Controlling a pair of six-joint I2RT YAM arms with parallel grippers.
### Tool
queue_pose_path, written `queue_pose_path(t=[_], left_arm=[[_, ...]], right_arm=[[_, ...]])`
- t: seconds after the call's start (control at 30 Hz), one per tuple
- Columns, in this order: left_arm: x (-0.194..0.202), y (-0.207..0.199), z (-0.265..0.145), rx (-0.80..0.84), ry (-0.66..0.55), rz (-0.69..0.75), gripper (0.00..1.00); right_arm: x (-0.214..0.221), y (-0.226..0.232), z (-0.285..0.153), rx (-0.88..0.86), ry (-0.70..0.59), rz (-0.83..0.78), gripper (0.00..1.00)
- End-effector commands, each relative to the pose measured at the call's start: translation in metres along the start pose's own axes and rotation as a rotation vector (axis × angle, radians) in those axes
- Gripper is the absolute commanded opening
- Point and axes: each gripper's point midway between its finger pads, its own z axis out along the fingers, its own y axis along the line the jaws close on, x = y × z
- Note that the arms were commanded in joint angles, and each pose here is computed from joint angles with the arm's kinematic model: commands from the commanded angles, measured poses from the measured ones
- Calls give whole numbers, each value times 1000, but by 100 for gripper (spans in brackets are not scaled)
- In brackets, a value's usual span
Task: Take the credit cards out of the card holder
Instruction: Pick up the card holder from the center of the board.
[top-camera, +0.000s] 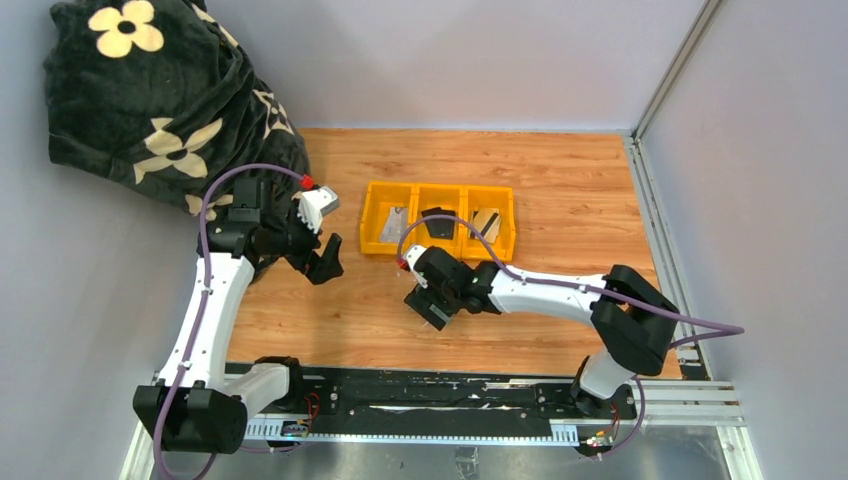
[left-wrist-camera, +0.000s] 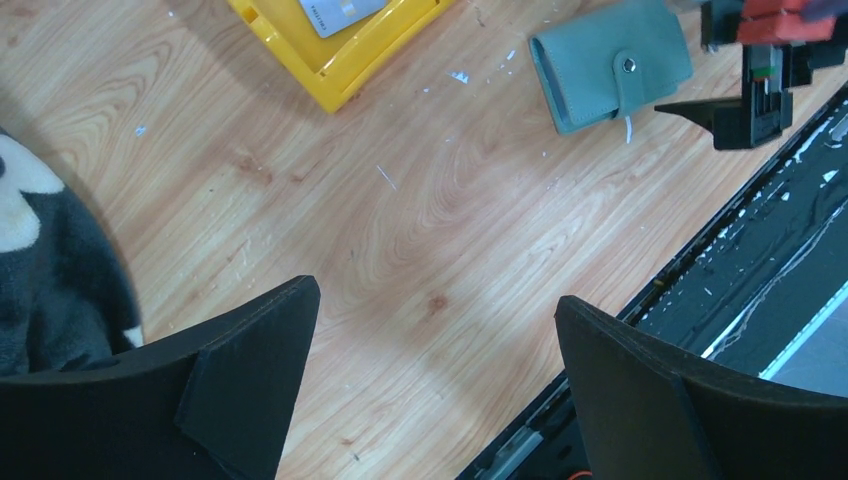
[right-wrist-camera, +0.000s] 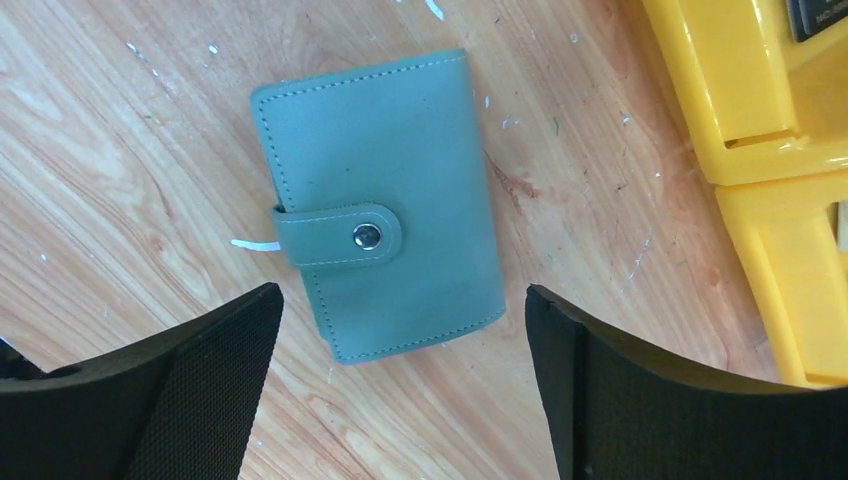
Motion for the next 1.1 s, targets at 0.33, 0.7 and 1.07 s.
queue_pose_path(t=[0.33,0.7,1.07], left_arm=[[-12,-3,-16,-15,-16,83,100],[-11,-9,-11,27,-20,43,100],[-15,-19,-10,75,-45,-8,100]], right_arm=[[17,16,19,-283,55,62,95],[49,22,42,-83,105,3,93],[9,13,25,36,-51,42,58]])
